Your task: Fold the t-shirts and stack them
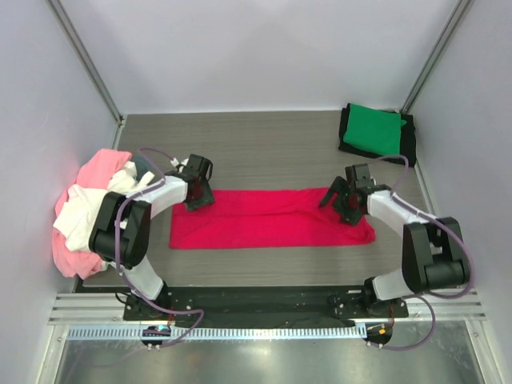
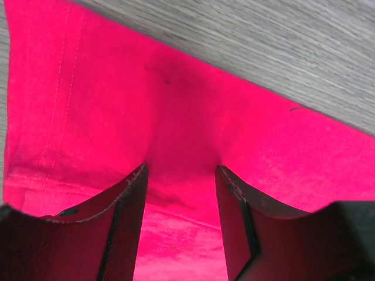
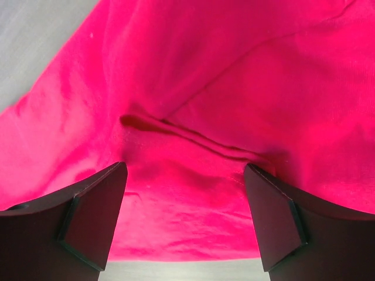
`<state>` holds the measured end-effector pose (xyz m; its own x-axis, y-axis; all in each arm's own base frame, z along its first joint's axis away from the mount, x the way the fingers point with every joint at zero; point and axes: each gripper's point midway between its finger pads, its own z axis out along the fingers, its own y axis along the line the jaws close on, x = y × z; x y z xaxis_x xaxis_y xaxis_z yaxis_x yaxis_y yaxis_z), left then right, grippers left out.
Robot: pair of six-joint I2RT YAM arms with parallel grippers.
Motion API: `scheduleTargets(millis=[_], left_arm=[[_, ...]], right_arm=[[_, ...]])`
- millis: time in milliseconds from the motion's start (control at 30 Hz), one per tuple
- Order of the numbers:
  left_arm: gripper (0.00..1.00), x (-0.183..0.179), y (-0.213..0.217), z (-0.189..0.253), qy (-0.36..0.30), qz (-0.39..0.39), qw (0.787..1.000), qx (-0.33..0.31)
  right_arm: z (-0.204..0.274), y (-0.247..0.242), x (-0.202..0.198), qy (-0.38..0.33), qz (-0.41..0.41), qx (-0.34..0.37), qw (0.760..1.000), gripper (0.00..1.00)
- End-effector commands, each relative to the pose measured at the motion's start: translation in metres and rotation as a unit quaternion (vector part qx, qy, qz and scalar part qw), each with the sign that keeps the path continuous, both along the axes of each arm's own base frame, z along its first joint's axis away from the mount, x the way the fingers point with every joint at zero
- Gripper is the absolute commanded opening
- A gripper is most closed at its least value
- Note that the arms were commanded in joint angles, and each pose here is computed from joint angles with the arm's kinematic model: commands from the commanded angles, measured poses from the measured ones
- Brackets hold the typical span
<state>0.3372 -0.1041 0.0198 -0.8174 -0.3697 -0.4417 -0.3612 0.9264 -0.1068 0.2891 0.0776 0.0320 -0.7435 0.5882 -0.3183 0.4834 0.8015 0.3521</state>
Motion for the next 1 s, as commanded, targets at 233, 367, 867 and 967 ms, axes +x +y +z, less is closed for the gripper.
scheduleTargets(millis=[233, 367, 867, 967], left_arm=[[0.52, -0.125, -0.033, -0.043, 0.109, 0.019, 0.993, -0.046], [0.56, -0.177, -0.072, -0.049, 0.138, -0.013, 0.986, -0.089], [0.61, -0.250, -0.177, -0.007, 0.161, -0.069, 0.949, -0.260], [0.63, -0.240, -0.161, 0.005, 0.130, -0.081, 0.966, -0.209]], right_arm=[[-0.028, 0.045, 0.118, 0.015, 0.083, 0.036, 0.996, 0.86], [-0.054, 0.097, 0.159, 0.037, 0.137, 0.082, 0.987, 0.86], [-0.045, 0.195, 0.301, -0.074, 0.173, 0.151, 0.970, 0.89], [-0.037, 0.196, 0.301, -0.088, 0.177, 0.152, 0.968, 0.89]])
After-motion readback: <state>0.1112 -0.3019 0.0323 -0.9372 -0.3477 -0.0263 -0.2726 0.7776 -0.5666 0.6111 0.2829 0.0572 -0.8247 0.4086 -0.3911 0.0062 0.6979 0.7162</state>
